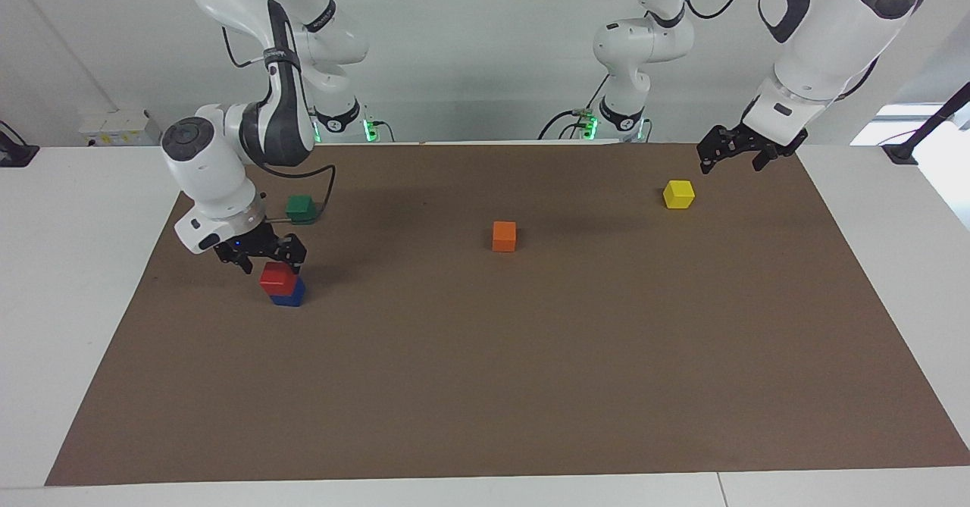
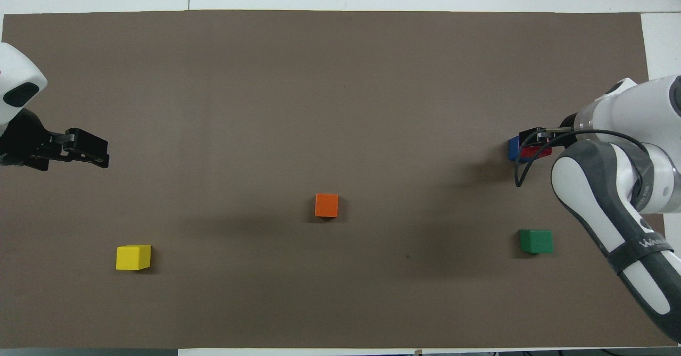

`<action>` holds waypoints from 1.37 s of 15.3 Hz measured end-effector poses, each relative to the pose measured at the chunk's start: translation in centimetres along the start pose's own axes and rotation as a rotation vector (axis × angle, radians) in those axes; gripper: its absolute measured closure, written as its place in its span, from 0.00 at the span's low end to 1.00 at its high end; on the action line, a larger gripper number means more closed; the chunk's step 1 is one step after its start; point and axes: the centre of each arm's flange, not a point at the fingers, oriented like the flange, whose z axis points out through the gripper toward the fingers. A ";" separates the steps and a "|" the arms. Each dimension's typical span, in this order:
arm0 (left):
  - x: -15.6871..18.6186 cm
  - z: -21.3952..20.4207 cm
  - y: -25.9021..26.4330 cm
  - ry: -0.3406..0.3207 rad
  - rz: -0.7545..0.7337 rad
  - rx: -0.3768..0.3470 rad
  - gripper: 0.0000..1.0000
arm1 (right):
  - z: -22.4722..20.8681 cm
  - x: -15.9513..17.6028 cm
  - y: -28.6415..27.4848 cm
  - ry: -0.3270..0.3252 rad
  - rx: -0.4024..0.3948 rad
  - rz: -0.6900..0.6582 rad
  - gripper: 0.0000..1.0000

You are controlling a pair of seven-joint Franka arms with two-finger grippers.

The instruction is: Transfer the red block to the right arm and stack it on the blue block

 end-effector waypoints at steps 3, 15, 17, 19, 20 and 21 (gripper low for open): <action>0.0 0.0 0.0 0.000 0.000 0.000 0.00 | -4.5 -0.5 -0.3 -0.035 -0.004 -0.004 0.00; 0.0 0.0 0.0 0.000 0.000 0.000 0.00 | -20.1 -5.8 -0.5 -0.091 -0.005 0.000 0.00; 0.0 0.0 0.0 0.000 0.000 0.000 0.00 | -20.4 -5.2 -0.4 -0.060 -0.004 -0.003 0.00; 0.0 0.0 0.0 0.000 0.000 0.000 0.00 | -20.1 -4.8 -0.2 -0.049 -0.003 -0.007 0.00; 0.0 0.0 0.0 0.000 0.000 0.000 0.00 | -20.0 -4.7 -0.1 -0.049 -0.003 -0.005 0.00; 0.0 0.0 0.0 0.000 0.000 0.000 0.00 | -20.0 -4.6 0.1 -0.050 -0.003 -0.004 0.00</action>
